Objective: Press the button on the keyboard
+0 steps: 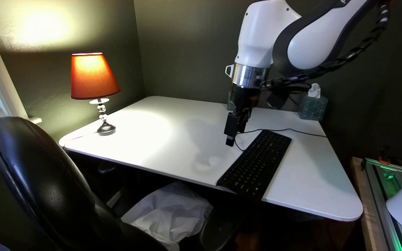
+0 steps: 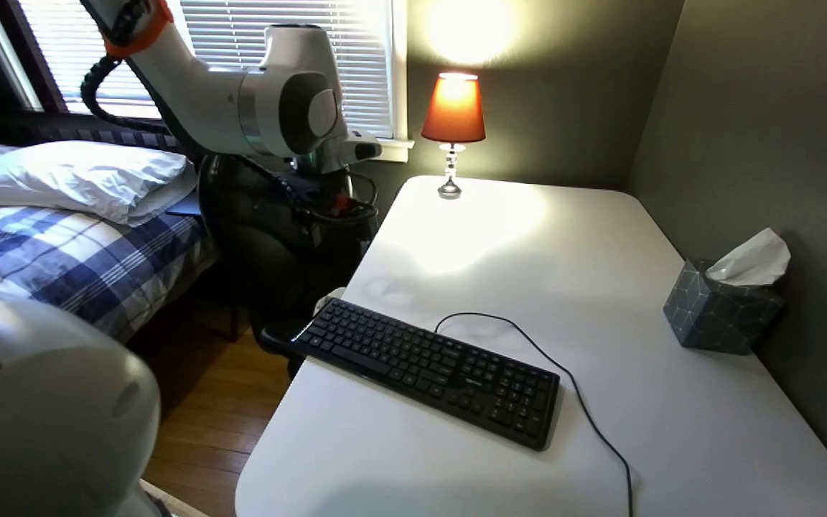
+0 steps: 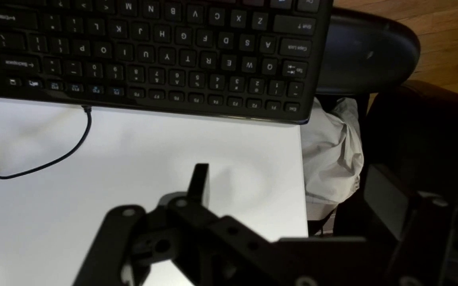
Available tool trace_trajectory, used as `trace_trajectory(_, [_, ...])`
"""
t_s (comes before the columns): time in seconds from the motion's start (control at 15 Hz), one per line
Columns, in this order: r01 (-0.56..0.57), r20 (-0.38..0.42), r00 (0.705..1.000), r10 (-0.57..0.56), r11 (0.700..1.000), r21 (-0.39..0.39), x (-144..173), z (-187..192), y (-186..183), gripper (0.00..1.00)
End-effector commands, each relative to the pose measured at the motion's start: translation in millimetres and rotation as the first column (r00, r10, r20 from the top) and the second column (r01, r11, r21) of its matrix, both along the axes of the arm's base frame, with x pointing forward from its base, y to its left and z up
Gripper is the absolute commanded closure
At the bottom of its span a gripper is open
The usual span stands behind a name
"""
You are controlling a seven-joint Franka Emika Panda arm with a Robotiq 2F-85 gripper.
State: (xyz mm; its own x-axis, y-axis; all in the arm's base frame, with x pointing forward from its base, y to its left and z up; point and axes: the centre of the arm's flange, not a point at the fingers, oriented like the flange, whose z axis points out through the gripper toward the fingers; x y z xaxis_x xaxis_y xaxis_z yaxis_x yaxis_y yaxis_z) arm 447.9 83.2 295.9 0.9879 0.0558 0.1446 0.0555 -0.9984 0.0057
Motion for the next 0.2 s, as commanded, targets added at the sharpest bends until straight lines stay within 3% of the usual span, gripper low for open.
trace_trajectory(0.0, [0.002, 0.005, 1.000, -0.002, 1.000, -0.002, -1.1, 3.3, -0.2, 0.00])
trace_trajectory(0.13, [0.005, 0.008, 1.000, -0.005, 1.000, -0.003, -3.6, 5.3, -0.6, 0.00])
